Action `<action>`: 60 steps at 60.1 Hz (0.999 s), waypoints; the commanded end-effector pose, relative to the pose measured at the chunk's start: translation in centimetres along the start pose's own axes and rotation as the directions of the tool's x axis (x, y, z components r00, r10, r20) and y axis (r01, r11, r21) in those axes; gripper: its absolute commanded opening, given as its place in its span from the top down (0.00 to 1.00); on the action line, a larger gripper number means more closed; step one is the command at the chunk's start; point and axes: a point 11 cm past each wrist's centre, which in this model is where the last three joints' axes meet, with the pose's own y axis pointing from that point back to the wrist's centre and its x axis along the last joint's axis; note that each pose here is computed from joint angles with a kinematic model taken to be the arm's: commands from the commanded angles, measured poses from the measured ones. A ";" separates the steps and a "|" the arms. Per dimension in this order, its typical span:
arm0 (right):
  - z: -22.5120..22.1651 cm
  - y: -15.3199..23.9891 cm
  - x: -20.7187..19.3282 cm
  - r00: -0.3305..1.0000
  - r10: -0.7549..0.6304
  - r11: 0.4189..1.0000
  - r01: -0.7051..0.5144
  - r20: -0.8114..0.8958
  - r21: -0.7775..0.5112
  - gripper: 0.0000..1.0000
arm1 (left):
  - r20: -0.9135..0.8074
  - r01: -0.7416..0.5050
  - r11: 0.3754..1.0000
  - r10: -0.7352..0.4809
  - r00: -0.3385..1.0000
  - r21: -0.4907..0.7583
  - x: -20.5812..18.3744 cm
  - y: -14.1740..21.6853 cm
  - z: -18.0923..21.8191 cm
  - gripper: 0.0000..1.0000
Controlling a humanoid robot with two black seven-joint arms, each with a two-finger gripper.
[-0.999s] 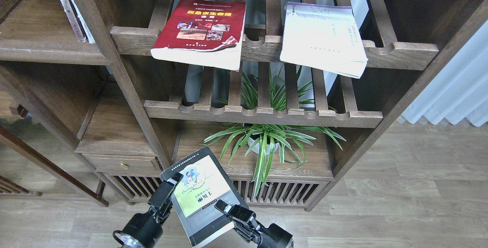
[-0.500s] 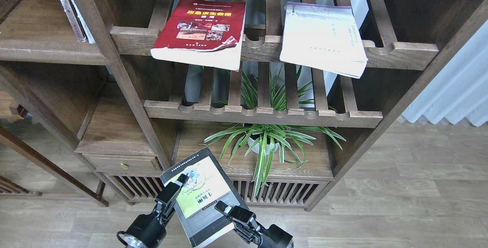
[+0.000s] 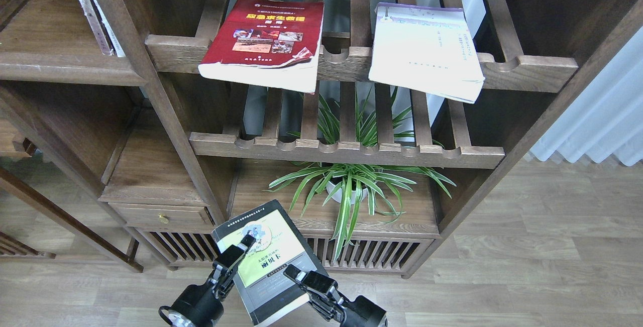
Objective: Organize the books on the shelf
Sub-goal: 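Hold the book with both grippers and pass it to the left gripper, then carry the book with the left gripper onto the side shelf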
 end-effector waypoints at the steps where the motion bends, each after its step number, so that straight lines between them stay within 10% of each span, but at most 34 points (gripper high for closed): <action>1: -0.1 0.0 0.0 1.000 0.001 1.000 -0.001 -0.001 0.003 0.88 | 0.016 -0.002 1.000 0.002 1.000 -0.006 0.0 0.1 0.7 0.93; 29: -0.4 0.1 0.2 1.000 0.008 1.000 -0.008 -0.003 0.008 0.88 | 0.092 -0.052 0.999 0.051 0.994 0.012 1.3 2.2 3.0 0.94; 34: -0.3 0.1 0.2 1.000 0.008 1.000 -0.008 -0.007 0.004 0.75 | 0.098 -0.055 0.998 0.053 0.994 0.018 1.4 2.3 3.1 0.94; 43: -0.2 0.1 0.3 0.997 0.016 0.999 -0.018 -0.077 -0.029 0.15 | 0.114 -0.058 0.998 0.057 0.992 0.012 1.3 2.8 4.2 0.94; 60: -0.5 0.1 0.3 0.995 0.021 0.999 -0.024 -0.099 -0.027 0.03 | 0.160 -0.082 0.995 0.090 0.983 -0.055 1.0 6.7 8.4 0.94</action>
